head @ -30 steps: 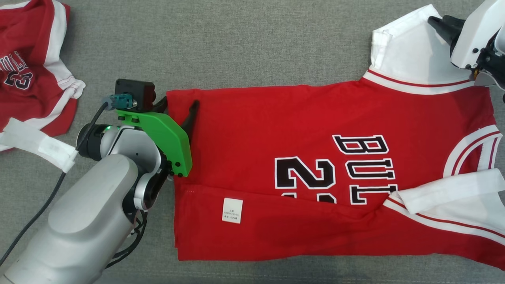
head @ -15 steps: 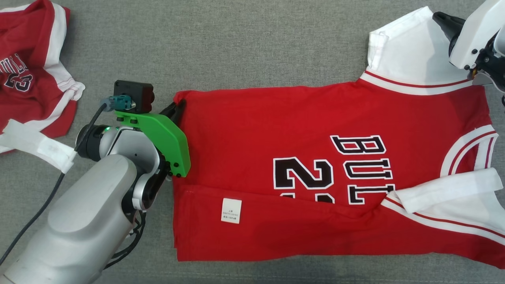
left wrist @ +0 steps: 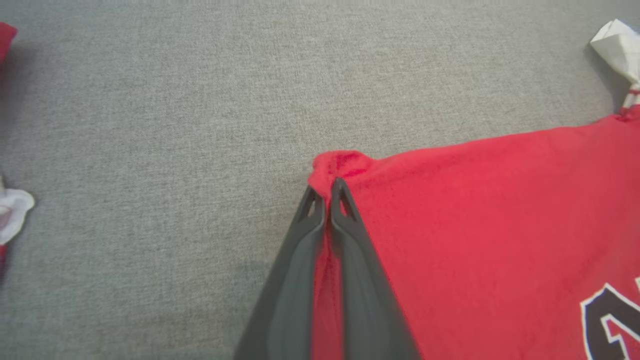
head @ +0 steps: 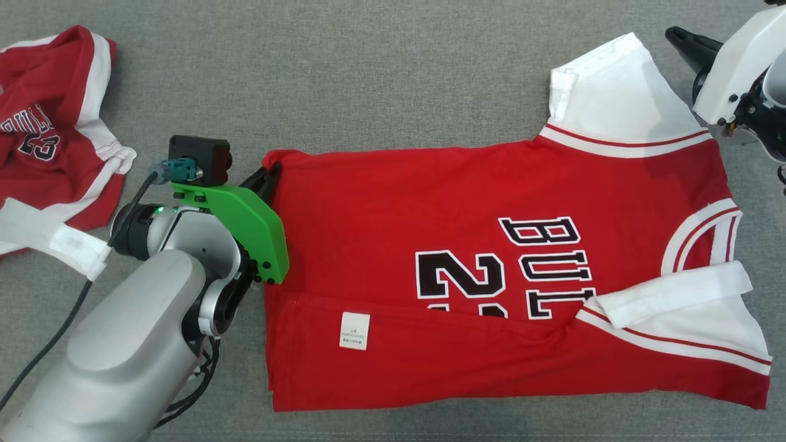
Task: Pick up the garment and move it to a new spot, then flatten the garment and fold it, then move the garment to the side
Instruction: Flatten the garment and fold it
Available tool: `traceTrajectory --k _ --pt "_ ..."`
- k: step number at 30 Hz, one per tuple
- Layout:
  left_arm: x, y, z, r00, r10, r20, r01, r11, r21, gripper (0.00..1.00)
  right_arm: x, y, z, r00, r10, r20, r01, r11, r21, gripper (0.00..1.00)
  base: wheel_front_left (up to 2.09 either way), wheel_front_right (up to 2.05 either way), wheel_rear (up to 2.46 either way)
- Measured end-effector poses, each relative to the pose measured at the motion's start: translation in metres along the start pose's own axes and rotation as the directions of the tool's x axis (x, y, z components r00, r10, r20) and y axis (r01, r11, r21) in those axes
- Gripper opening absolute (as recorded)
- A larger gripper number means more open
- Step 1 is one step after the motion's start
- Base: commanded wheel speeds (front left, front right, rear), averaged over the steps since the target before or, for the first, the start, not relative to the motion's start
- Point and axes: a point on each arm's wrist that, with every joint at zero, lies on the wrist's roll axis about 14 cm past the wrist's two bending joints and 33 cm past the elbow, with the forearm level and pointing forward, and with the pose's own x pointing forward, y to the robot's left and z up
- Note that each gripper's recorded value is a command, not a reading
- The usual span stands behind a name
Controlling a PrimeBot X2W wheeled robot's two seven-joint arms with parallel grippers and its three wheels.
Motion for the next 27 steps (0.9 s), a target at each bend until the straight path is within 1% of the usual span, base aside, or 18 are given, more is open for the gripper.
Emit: traceTrajectory --k 5,15,18,20,23,26,27 --pt "-0.009 -0.005 0.001 1.000 -0.011 0.005 0.011 1.000 -0.003 0.00 -0.016 0.000 0.001 1.000 -0.003 0.020 0.003 1.000 0.002 0.00 0.00 0.00 0.00" --pt "-0.028 -0.007 -0.005 1.000 -0.006 0.004 0.006 1.000 -0.005 0.00 -0.050 0.022 -0.005 0.996 0.060 0.070 -0.060 0.998 -0.005 0.00 0.00 0.00 0.00" --pt "-0.032 -0.008 -0.005 1.000 -0.006 0.006 0.006 1.000 -0.003 0.00 -0.064 0.022 -0.008 0.996 0.060 0.073 -0.060 0.998 -0.011 0.00 0.00 0.00 0.00" --pt "-0.034 -0.010 -0.005 1.000 -0.009 0.007 0.009 1.000 -0.003 0.05 -0.072 0.020 -0.009 0.995 0.054 0.081 -0.054 0.999 -0.011 0.00 0.00 0.00 0.00" --pt "-0.036 -0.011 -0.004 1.000 -0.010 0.011 0.010 1.000 0.004 0.11 -0.083 0.017 -0.008 0.995 0.046 0.091 -0.045 0.999 -0.010 0.00 0.00 0.00 0.00" --pt "-0.036 -0.013 -0.001 1.000 -0.016 0.019 0.015 1.000 0.010 0.13 -0.091 0.015 -0.006 0.994 0.040 0.103 -0.039 0.999 -0.010 0.00 0.00 0.00 0.00" --pt "-0.035 -0.014 0.000 1.000 -0.017 0.021 0.016 1.000 0.011 0.15 -0.092 0.015 -0.005 0.993 0.039 0.107 -0.039 0.999 -0.010 0.02 0.00 0.00 0.00"
